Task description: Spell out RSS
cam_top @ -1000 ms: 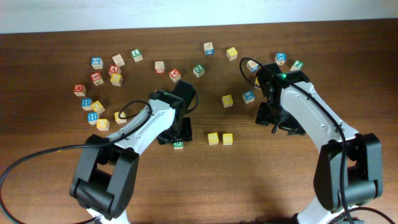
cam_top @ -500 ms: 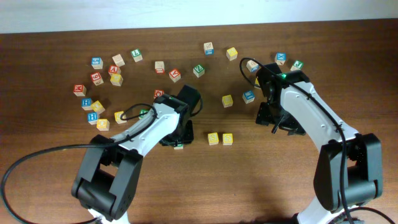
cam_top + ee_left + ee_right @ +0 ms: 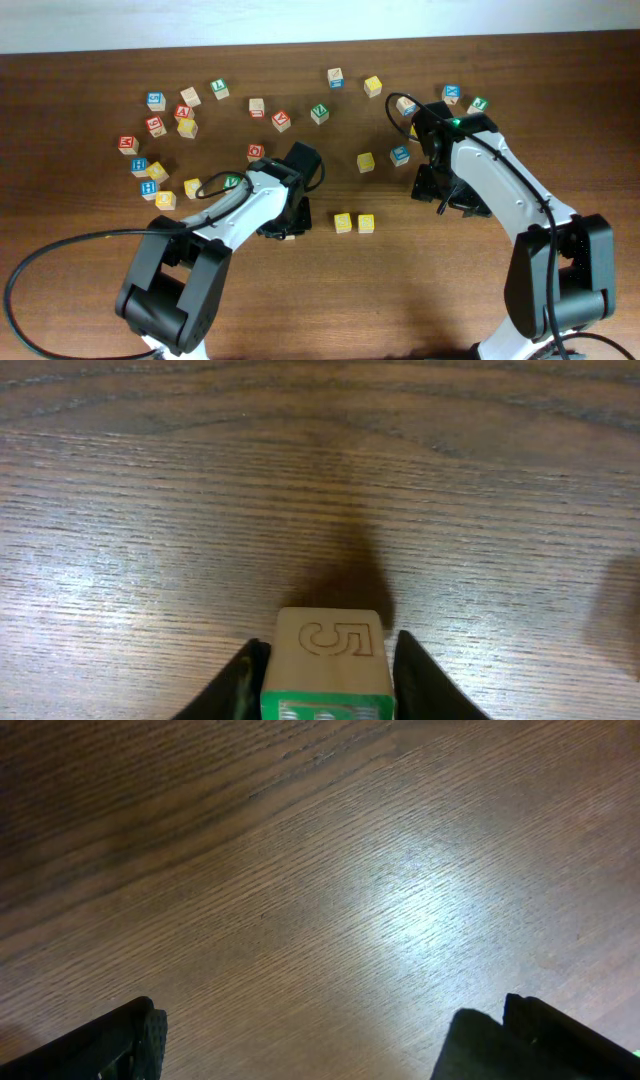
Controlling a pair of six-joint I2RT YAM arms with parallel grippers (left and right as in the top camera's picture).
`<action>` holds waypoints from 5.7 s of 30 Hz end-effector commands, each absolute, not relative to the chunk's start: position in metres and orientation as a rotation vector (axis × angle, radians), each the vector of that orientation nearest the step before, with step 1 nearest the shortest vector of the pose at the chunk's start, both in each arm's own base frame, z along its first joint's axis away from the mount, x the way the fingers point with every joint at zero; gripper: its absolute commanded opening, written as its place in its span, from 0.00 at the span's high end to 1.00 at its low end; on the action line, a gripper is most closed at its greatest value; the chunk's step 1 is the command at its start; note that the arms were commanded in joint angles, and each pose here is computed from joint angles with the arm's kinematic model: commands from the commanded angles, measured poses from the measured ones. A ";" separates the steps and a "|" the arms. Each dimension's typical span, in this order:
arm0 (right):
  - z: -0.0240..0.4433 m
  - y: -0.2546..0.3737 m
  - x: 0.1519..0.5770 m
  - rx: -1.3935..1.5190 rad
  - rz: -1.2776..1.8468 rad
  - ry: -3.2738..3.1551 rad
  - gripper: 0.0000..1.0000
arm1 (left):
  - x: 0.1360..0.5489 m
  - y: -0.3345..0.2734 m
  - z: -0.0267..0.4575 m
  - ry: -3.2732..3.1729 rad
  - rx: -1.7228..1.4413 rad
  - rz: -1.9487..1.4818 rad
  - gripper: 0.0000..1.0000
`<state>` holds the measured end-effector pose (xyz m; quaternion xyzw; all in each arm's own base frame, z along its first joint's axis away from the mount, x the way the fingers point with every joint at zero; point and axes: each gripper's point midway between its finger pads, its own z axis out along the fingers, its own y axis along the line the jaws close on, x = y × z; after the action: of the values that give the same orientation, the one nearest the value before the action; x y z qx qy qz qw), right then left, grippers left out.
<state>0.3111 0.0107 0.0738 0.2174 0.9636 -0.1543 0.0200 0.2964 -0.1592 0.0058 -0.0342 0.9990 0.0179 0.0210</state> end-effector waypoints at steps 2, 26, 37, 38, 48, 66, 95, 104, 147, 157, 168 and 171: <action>0.081 0.006 0.311 0.688 -0.491 2.958 0.02 | 0.288 -0.166 -0.001 3.144 -0.091 0.004 0.71; 0.081 0.006 0.311 0.688 -0.491 2.958 0.02 | 0.299 -0.209 0.001 3.049 -0.029 -0.154 0.75; 0.081 0.006 0.311 0.688 -0.491 2.958 0.02 | 0.303 -0.211 0.016 3.061 -0.009 -0.136 0.61; 0.081 0.006 0.311 0.688 -0.491 2.957 0.02 | 0.304 -0.212 0.017 3.059 -0.008 -0.140 0.61; 0.081 0.006 0.311 0.688 -0.492 2.957 0.02 | 0.351 -0.197 0.153 2.980 -0.036 -0.105 0.43; 0.061 0.065 0.316 0.489 0.019 3.106 0.96 | 0.307 -0.132 0.044 3.216 -0.155 0.005 1.00; 0.018 0.172 0.295 0.047 0.452 3.095 0.96 | 0.291 -0.191 0.011 3.181 -0.143 -0.251 1.00; 0.019 0.188 0.297 -0.107 0.471 3.050 0.96 | 0.295 -0.193 0.011 3.164 -0.132 -0.265 1.00; 0.030 0.071 0.319 0.450 0.274 3.098 0.94 | 0.321 -0.265 0.027 3.072 0.053 -0.285 1.00; 0.029 0.071 0.318 0.451 0.274 3.102 0.93 | 0.315 -0.261 0.026 3.098 0.052 -0.260 1.00; 0.033 0.138 0.324 0.167 0.391 3.050 0.94 | 0.312 -0.170 0.072 3.289 -0.239 0.008 1.00; 0.034 0.153 0.317 0.118 0.442 3.064 0.94 | 0.285 -0.155 0.051 3.373 -0.247 0.116 1.00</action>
<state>0.3176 0.1384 0.0294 0.0537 0.9901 0.1283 0.0207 0.2973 -0.1626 0.0658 -0.0763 0.9913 0.0168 -0.1060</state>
